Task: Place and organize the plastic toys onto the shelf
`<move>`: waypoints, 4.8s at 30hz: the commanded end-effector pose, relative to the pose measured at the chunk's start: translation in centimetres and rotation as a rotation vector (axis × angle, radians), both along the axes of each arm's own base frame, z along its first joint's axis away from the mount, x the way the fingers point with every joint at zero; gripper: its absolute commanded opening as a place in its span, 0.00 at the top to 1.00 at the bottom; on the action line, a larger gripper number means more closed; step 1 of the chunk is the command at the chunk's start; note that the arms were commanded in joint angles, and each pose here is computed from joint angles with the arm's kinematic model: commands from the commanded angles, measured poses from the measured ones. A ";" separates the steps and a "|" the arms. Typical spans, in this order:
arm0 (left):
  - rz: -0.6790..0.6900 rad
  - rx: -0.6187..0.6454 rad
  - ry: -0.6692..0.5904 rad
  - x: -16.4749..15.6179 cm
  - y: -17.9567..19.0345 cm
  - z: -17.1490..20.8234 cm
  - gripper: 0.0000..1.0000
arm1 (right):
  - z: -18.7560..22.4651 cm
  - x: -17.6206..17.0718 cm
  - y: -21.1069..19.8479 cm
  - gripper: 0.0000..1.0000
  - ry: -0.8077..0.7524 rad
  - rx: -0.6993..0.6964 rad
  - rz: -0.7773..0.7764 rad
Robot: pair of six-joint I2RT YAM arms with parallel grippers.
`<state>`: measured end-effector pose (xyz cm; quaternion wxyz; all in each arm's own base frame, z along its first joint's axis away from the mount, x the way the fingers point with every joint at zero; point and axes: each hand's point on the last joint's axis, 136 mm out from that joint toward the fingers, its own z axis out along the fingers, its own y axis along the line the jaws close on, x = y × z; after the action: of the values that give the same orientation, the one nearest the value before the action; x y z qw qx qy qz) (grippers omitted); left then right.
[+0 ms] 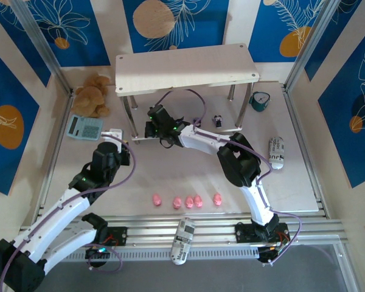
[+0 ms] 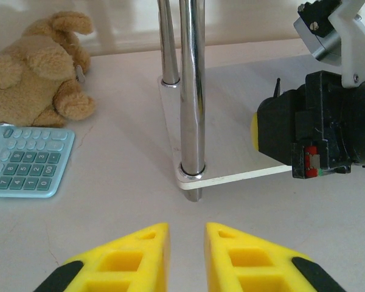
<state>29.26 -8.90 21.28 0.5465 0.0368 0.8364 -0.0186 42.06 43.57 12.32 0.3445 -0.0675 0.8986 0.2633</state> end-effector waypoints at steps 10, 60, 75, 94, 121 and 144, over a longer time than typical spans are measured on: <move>0.028 0.035 -0.010 -0.3 1.1 0.0 0.77 | -0.1 0.3 1.6 1.00 0.005 0.003 0.026; -0.257 -0.033 -0.005 4.7 -8.0 -2.2 0.46 | 15.1 -9.1 -24.0 0.58 -0.210 -0.007 -0.171; -0.297 0.191 -0.020 13.0 -11.9 0.0 0.33 | 16.6 -10.6 -31.4 0.58 -0.267 0.043 -0.297; -0.367 0.343 0.075 17.3 -12.5 -2.4 0.31 | 16.8 -10.8 -33.0 0.58 -0.275 0.087 -0.329; -0.314 0.364 0.150 19.4 -11.7 -5.2 0.33 | 16.3 -10.7 -33.2 0.58 -0.263 0.106 -0.341; -0.391 0.351 0.186 18.9 -12.1 -6.3 0.40 | 17.0 -10.6 -33.3 0.58 -0.275 0.109 -0.341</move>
<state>48.12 -21.16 15.37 0.4496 0.2766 0.8490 0.0240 31.51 10.26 28.40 0.4970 0.0678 0.8349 0.2265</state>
